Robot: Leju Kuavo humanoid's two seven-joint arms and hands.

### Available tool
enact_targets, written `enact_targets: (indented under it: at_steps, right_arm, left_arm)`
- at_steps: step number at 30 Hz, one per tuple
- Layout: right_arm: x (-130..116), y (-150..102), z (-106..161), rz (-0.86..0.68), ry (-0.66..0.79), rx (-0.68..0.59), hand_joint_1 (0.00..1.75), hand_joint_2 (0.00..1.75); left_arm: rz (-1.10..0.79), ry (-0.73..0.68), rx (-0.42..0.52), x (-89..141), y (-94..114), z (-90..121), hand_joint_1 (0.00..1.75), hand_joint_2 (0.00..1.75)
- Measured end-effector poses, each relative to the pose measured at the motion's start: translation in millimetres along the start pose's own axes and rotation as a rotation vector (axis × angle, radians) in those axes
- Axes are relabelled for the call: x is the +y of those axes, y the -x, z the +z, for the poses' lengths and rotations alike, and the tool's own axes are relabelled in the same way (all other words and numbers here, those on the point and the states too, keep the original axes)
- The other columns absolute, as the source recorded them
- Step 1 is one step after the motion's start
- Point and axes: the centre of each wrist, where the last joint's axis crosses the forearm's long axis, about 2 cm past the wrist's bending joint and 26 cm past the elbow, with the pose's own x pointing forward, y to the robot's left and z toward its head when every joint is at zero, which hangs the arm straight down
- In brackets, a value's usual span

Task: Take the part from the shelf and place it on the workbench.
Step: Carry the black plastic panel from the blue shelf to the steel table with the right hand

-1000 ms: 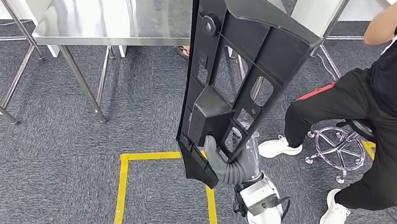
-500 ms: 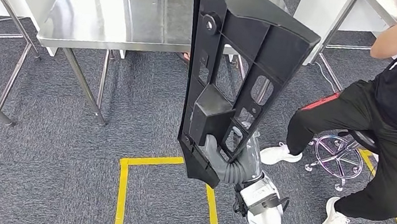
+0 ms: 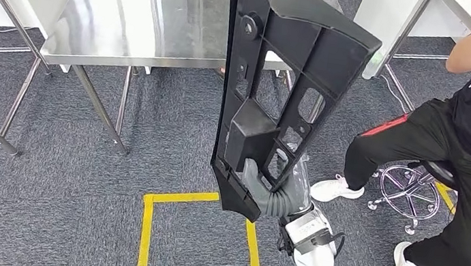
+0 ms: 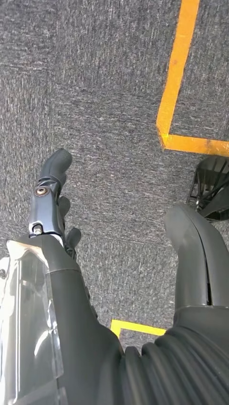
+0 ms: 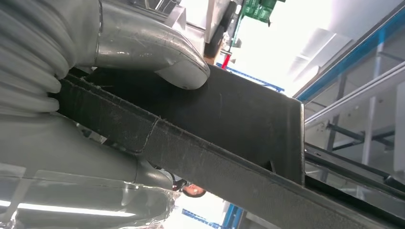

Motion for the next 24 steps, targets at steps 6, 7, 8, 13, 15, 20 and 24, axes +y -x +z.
enact_targets:
  at_steps: [6,7,8,13,15,20,24]
  right_arm:
    - [0.2,0.9,1.2,-0.002,0.000,0.001,1.75,1.75]
    - [0.2,1.0,0.9,-0.003,0.000,-0.001,1.75,1.75]
    - [0.2,0.9,0.5,-0.003,0.001,-0.002,1.75,1.75]
    - [0.2,1.1,0.0,-0.005,0.000,-0.006,1.75,1.75]
    - [0.0,1.7,1.6,-0.006,0.000,0.000,1.75,1.75]
    - [-0.6,3.0,3.7,-0.008,-0.002,0.007,1.75,1.75]
    - [-0.9,3.4,4.0,-0.009,-0.001,0.007,1.75,1.75]
  left_arm:
    - [0.002,-0.006,0.000,2.1,-0.1,-0.5,0.00,1.75]
    - [0.002,-0.007,0.000,2.2,-0.1,-0.6,0.00,1.75]
    - [0.002,-0.008,0.000,2.2,-0.1,-0.6,0.00,1.75]
    - [0.001,-0.009,0.000,1.4,-0.1,-0.4,0.00,1.75]
    - [0.001,-0.010,0.000,1.5,-0.1,-0.4,0.00,1.75]
    - [0.002,-0.007,0.003,0.1,0.8,0.3,0.00,1.75]
    - [0.002,-0.006,0.001,0.1,0.6,0.3,0.00,1.75]
